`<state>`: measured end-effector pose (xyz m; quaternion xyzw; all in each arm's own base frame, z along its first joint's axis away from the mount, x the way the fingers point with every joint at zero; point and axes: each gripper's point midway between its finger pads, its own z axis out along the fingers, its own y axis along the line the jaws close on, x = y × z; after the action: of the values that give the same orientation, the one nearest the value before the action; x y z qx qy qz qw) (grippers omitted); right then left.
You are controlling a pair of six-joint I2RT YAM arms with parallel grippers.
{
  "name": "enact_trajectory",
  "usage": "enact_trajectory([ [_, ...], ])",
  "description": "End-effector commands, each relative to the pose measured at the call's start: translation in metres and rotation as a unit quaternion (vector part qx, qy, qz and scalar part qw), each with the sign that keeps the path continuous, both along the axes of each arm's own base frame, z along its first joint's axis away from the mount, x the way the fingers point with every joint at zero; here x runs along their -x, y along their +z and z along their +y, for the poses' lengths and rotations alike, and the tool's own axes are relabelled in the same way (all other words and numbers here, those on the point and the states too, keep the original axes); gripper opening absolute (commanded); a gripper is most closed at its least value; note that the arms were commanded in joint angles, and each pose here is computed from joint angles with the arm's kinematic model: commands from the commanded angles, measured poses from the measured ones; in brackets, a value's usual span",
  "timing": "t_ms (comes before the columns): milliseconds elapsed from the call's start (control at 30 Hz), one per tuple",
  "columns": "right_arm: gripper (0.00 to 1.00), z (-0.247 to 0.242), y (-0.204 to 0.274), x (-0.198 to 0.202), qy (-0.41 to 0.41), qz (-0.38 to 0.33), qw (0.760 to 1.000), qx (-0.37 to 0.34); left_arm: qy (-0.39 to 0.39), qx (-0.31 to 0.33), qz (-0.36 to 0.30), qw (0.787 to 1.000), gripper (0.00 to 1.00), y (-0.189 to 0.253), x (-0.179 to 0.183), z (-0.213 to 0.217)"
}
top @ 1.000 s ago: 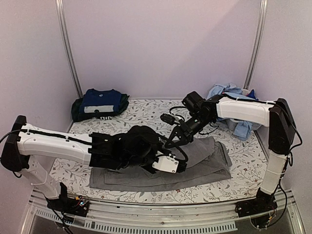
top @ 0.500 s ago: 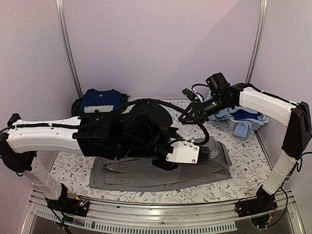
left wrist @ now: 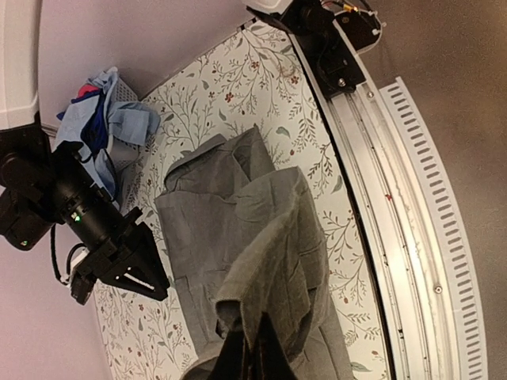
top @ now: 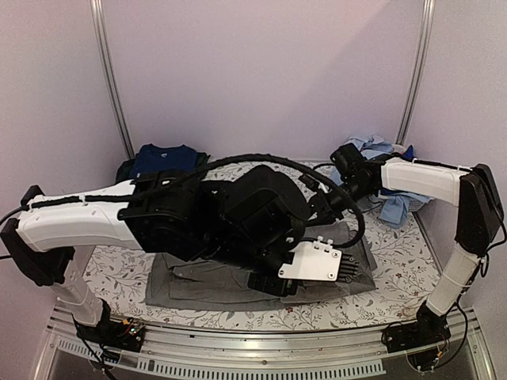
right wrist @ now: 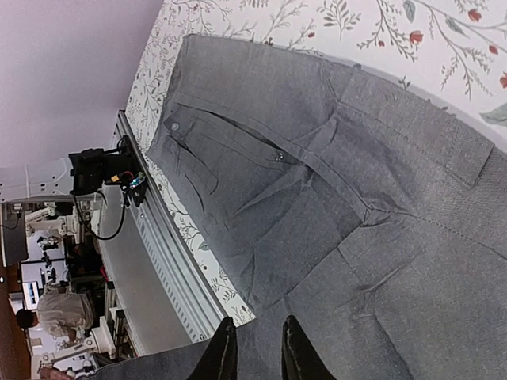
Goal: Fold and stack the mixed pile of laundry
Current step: Adjust the rectangle-folded shirt at the center of the board.
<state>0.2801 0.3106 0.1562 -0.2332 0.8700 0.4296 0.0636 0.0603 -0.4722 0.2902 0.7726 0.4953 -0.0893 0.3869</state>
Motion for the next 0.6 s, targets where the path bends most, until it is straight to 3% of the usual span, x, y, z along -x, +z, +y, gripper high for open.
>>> enact_trajectory([
  [0, 0.17, 0.012, -0.038, 0.037, 0.055, 0.02, 0.998, 0.037, 0.042, -0.024, 0.026, 0.998, 0.0, -0.02, -0.001, 0.01],
  [200, 0.14, 0.001, -0.089, 0.06, 0.06, 0.077, 0.992, 0.08, 0.153, 0.033, 0.106, 0.982, 0.0, -0.01, -0.063, 0.006],
  [300, 0.22, -0.007, -0.109, 0.064, 0.06, 0.099, 0.988, 0.1, 0.223, 0.058, 0.177, 0.957, 0.0, -0.016, -0.103, 0.018],
  [433, 0.4, -0.015, -0.098, 0.039, 0.02, 0.099, 0.993, 0.066, 0.303, 0.113, 0.29, 0.901, 0.0, -0.03, -0.149, 0.055],
  [567, 0.53, -0.02, -0.056, 0.001, -0.025, 0.034, 0.998, 0.039, 0.402, 0.157, 0.36, 0.827, 0.0, -0.06, -0.182, 0.11],
])
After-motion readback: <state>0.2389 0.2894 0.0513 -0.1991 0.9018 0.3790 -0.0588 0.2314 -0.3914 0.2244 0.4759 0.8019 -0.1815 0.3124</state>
